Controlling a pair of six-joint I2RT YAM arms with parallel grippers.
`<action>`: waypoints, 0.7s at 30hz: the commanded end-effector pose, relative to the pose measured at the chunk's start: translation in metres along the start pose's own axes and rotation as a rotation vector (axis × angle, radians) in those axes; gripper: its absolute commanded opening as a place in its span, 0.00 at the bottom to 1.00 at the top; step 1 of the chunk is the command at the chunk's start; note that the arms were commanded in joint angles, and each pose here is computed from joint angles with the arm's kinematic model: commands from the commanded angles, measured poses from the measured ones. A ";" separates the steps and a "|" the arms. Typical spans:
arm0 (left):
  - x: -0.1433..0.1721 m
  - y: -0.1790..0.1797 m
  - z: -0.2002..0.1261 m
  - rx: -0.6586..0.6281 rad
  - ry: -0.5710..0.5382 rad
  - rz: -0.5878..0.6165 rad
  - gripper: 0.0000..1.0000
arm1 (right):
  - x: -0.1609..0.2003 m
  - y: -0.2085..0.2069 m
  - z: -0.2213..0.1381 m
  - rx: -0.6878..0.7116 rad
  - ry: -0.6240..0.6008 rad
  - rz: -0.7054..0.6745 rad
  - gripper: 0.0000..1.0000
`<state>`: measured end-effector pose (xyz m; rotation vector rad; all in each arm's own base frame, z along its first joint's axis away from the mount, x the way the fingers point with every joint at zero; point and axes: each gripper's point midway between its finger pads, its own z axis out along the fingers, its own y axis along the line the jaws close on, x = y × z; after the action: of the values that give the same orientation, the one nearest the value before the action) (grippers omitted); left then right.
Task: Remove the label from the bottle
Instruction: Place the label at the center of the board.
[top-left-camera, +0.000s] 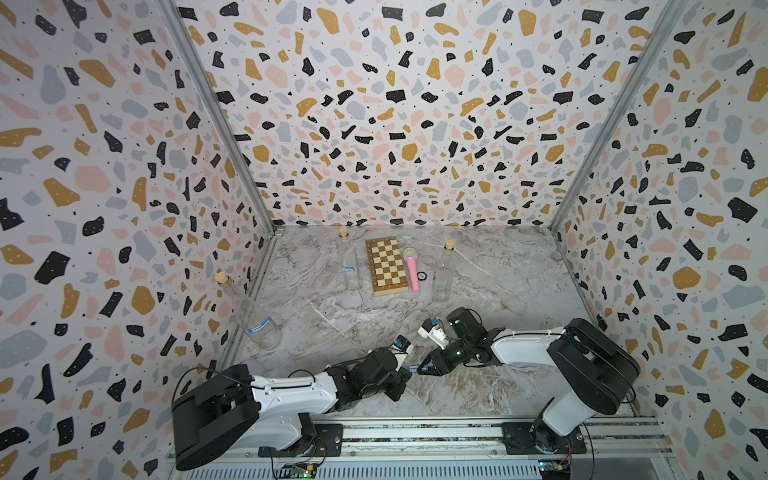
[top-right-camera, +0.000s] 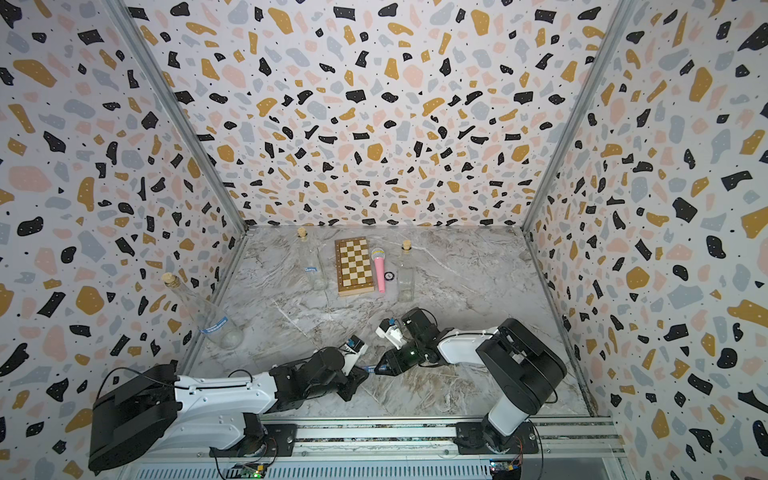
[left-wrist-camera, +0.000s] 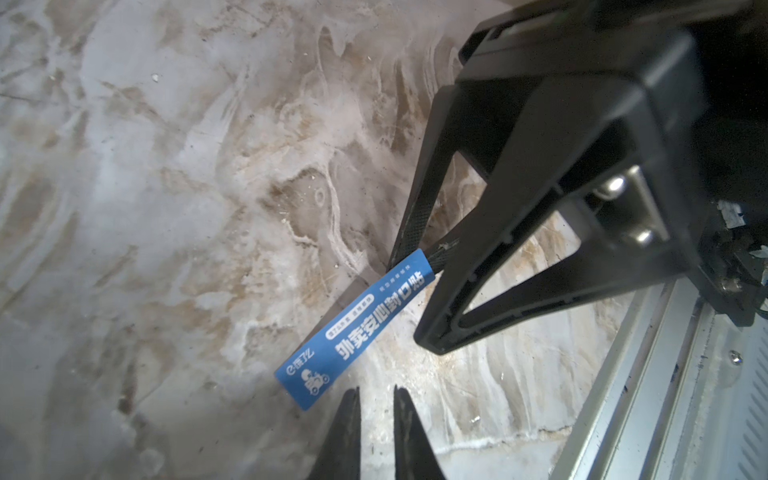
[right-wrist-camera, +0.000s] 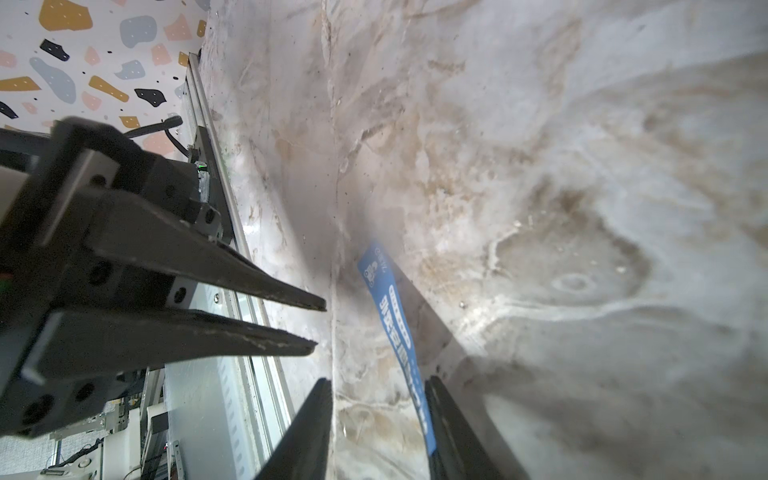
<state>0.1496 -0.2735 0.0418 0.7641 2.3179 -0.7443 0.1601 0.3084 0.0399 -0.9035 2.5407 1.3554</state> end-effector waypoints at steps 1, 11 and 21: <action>-0.013 -0.005 0.000 0.002 -0.033 0.015 0.16 | -0.001 0.005 -0.001 -0.009 0.003 -0.005 0.39; -0.008 -0.002 0.006 -0.009 -0.019 -0.007 0.13 | -0.001 0.005 0.000 -0.011 0.005 -0.003 0.39; -0.016 0.004 0.006 -0.056 -0.044 0.015 0.11 | 0.000 0.006 0.001 -0.011 0.009 -0.004 0.39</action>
<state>0.1536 -0.2682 0.0299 0.7513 2.3458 -0.6788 0.1582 0.3093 0.0399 -0.9099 2.5419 1.3580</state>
